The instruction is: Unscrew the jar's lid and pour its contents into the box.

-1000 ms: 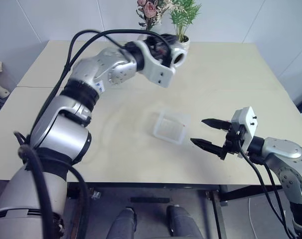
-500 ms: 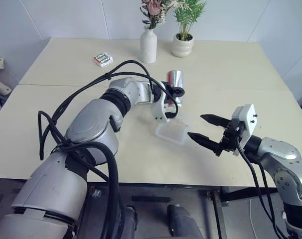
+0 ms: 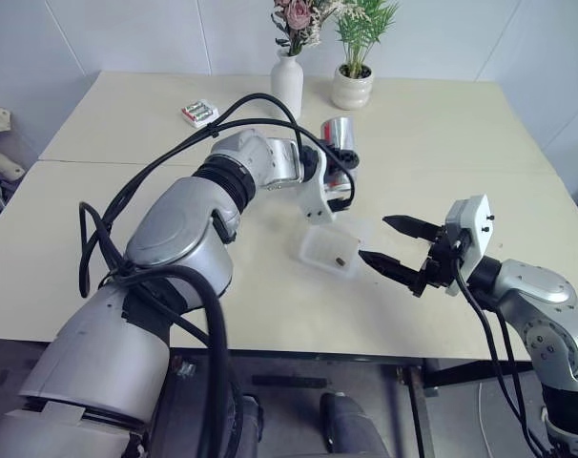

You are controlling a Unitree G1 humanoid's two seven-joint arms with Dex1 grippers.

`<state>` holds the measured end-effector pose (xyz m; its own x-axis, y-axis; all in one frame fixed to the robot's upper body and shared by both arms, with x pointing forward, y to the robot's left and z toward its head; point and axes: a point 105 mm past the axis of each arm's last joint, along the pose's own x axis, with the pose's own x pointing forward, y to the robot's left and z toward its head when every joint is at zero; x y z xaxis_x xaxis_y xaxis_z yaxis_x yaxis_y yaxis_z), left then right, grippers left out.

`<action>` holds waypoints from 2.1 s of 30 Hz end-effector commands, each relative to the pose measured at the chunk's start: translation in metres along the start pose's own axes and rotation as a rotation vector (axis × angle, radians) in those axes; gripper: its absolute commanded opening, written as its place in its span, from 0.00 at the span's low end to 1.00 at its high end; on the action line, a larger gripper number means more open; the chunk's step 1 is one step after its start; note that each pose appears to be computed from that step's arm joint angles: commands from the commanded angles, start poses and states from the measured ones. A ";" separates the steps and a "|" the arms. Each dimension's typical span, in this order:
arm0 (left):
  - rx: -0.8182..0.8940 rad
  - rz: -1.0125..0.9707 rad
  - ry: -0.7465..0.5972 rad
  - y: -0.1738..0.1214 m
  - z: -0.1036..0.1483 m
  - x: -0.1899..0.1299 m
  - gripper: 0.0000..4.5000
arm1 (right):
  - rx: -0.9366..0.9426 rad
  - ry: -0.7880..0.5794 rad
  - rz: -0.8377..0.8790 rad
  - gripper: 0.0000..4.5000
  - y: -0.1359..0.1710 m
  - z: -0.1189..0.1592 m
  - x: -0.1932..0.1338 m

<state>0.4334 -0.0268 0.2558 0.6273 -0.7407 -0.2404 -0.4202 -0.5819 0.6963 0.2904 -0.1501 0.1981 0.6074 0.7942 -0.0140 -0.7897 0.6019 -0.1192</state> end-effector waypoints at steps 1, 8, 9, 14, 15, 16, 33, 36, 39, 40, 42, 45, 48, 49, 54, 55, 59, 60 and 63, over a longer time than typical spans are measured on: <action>-0.225 0.072 -0.001 -0.001 -0.011 -0.016 0.47 | -0.029 -0.028 0.021 0.99 0.001 0.012 -0.002; -1.107 0.194 0.007 -0.039 -0.025 -0.044 0.47 | -0.062 -0.013 0.098 0.99 0.002 0.015 0.007; -1.220 0.216 -0.003 -0.042 -0.027 -0.047 0.47 | -0.071 -0.014 0.105 0.99 0.002 0.016 0.008; -1.690 0.530 0.114 -0.066 -0.067 -0.084 0.47 | -0.102 -0.013 0.172 0.99 0.006 0.022 0.016; -1.808 0.597 0.130 -0.075 -0.072 -0.092 0.47 | -0.110 -0.012 0.185 0.99 0.006 0.023 0.017; -1.877 0.634 0.134 -0.081 -0.074 -0.096 0.47 | -0.115 -0.011 0.192 0.99 0.007 0.024 0.017; -2.164 0.829 0.684 -0.215 -0.055 -0.209 0.47 | -0.293 -0.131 0.288 0.99 0.025 0.057 0.031; -2.155 0.886 0.775 -0.230 -0.055 -0.221 0.47 | -0.332 -0.156 0.276 0.99 0.026 0.062 0.031; -2.156 0.902 0.791 -0.233 -0.056 -0.221 0.47 | -0.324 -0.150 0.280 0.99 0.026 0.059 0.030; -2.160 0.909 0.790 -0.233 -0.056 -0.222 0.47 | -0.324 -0.150 0.280 0.99 0.027 0.059 0.030; -2.146 0.906 0.831 -0.239 -0.054 -0.223 0.47 | -0.322 -0.140 0.276 0.99 0.026 0.057 0.030; -2.130 0.884 0.829 -0.241 -0.050 -0.219 0.47 | -0.319 -0.136 0.273 0.99 0.025 0.056 0.030; -2.110 0.840 0.786 -0.239 -0.045 -0.213 0.55 | -0.314 -0.134 0.266 1.00 0.024 0.056 0.030; -2.107 0.842 0.793 -0.240 -0.045 -0.214 0.64 | -0.312 -0.133 0.265 1.00 0.024 0.055 0.030; -2.106 0.904 0.805 -0.239 -0.050 -0.222 0.96 | -0.306 -0.129 0.260 1.00 0.023 0.054 0.029; -2.103 0.907 0.798 -0.238 -0.051 -0.223 0.99 | -0.305 -0.128 0.260 1.00 0.023 0.054 0.029; -2.014 0.879 0.758 -0.225 -0.056 -0.231 0.99 | -0.302 -0.124 0.263 1.00 0.024 0.053 0.027; -2.003 0.867 0.749 -0.223 -0.055 -0.233 0.99 | -0.300 -0.123 0.264 1.00 0.024 0.053 0.026; -1.982 0.847 0.759 -0.222 -0.052 -0.239 0.99 | -0.296 -0.122 0.266 1.00 0.025 0.053 0.025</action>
<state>0.4143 0.2957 0.1795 0.9755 -0.0509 0.2142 0.0256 0.9925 0.1194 0.2893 -0.1100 0.2370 0.3674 0.9300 0.0125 -0.8617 0.3455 -0.3716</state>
